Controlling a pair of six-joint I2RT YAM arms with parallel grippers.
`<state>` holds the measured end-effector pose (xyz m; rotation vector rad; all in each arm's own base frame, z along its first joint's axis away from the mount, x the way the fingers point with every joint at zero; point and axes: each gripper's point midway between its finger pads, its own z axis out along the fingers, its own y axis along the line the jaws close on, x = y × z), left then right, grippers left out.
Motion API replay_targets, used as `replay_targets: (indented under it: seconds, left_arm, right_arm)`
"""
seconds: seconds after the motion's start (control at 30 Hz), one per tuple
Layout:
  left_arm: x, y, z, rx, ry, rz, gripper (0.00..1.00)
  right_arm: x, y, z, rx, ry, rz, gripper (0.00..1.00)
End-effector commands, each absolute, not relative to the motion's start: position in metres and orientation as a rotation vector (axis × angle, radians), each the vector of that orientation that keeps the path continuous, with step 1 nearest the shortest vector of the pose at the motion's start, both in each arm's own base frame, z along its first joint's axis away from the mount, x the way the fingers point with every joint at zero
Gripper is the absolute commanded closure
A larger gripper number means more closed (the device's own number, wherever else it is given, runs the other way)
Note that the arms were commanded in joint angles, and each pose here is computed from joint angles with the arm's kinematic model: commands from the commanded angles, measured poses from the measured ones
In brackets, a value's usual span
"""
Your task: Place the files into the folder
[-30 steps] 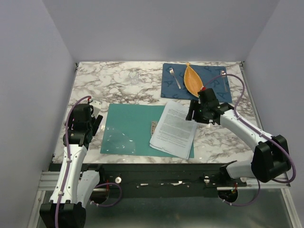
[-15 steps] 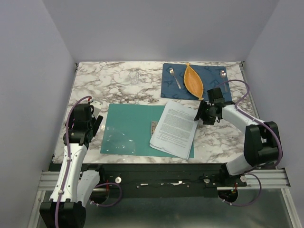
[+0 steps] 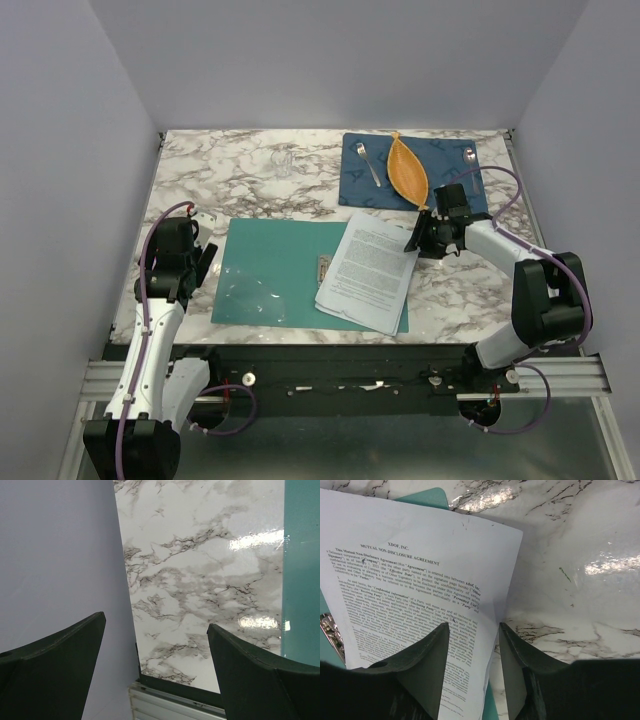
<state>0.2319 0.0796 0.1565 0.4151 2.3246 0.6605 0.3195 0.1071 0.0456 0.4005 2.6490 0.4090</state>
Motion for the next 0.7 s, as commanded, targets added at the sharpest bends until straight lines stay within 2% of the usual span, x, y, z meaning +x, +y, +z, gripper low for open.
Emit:
replay_targets:
  seconds: [0.0,0.67]
  left_arm:
    - [0.232,0.079,0.162,0.420,2.316,0.655,0.01]
    - [0.231,0.078,0.161,0.419,2.315,0.652,0.01]
  right_arm:
    - [0.328,0.113,0.060,0.372,2.603,0.474,0.49]
    - [0.330,0.127,0.058,0.380,2.606,0.577,0.55]
